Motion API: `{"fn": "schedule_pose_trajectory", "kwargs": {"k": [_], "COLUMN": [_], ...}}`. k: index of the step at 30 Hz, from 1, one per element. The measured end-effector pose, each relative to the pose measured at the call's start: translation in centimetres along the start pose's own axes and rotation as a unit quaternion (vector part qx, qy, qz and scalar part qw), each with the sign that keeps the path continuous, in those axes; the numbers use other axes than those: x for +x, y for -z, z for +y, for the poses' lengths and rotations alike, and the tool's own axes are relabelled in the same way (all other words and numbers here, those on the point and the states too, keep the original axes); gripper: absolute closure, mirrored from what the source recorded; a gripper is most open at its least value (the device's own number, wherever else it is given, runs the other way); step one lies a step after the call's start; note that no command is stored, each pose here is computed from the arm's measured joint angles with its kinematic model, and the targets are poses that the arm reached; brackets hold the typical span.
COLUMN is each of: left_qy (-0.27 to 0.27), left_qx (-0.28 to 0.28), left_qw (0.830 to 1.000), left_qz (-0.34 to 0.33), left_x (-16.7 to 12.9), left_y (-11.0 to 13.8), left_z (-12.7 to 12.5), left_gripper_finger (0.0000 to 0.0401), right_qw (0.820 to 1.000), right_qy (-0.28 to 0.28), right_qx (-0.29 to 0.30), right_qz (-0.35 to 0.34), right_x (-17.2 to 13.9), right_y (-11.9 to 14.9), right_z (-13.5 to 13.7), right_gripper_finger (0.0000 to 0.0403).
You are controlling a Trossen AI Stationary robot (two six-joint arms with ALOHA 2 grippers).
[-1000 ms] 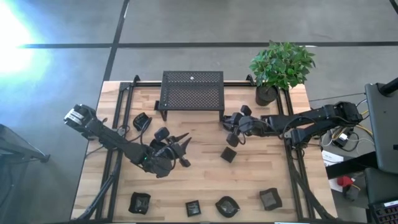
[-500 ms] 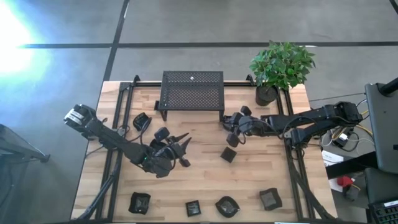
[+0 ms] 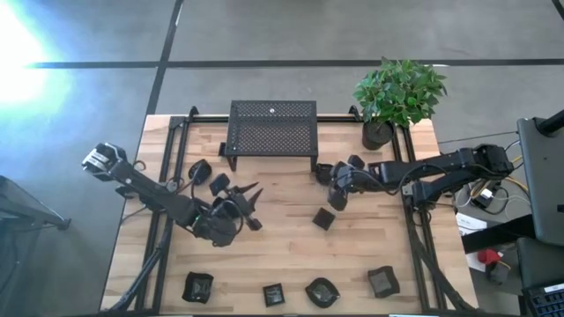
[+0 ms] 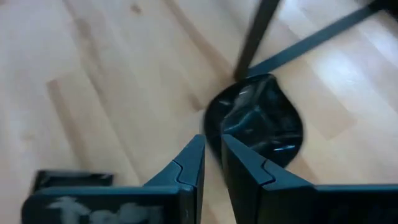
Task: Pick & Place Mini shaped plates
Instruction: Stack the black leaf shaped plate on top of the other black leaf shaped plate
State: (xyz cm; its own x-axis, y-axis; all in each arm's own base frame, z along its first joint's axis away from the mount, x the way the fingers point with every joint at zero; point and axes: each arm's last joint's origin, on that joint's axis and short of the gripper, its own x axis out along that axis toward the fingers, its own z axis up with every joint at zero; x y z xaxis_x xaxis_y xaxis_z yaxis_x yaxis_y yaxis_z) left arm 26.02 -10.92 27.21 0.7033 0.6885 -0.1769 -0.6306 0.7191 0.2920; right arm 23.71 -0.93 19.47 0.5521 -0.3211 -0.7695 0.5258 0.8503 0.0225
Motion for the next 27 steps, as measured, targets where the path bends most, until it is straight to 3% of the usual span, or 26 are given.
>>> {"fn": "schedule_pose_trajectory", "kwargs": {"k": [5, 9, 18, 27], "left_qy": [0.009, 0.027, 0.121, 0.071], "left_qx": [-0.014, -0.062, -0.119, -0.141], "left_qw": [1.0, 0.996, 0.965, 0.937], "left_qz": [0.017, 0.052, 0.2, 0.312], "left_x": [-0.1, -0.1, -1.1, -1.8], "left_y": [0.2, 0.7, 2.5, 4.5], "left_z": [0.8, 1.9, 3.0, 4.5], "left_gripper_finger": [0.0309, 0.0309, 0.0309, 0.0309], "right_qw": [1.0, 1.0, 1.0, 1.0], "right_qy": [0.015, 0.014, 0.01, 0.008], "right_qx": [-0.001, -0.018, 0.003, -0.009], "right_qz": [-0.001, -0.001, -0.002, -0.002], "right_x": [0.2, 0.2, 0.2, 0.2], "right_y": [-0.1, -0.1, -0.2, -0.2], "right_z": [-0.6, -0.6, -0.5, -0.5], "right_gripper_finger": [0.0349, 0.0349, 0.0349, 0.0349]}}
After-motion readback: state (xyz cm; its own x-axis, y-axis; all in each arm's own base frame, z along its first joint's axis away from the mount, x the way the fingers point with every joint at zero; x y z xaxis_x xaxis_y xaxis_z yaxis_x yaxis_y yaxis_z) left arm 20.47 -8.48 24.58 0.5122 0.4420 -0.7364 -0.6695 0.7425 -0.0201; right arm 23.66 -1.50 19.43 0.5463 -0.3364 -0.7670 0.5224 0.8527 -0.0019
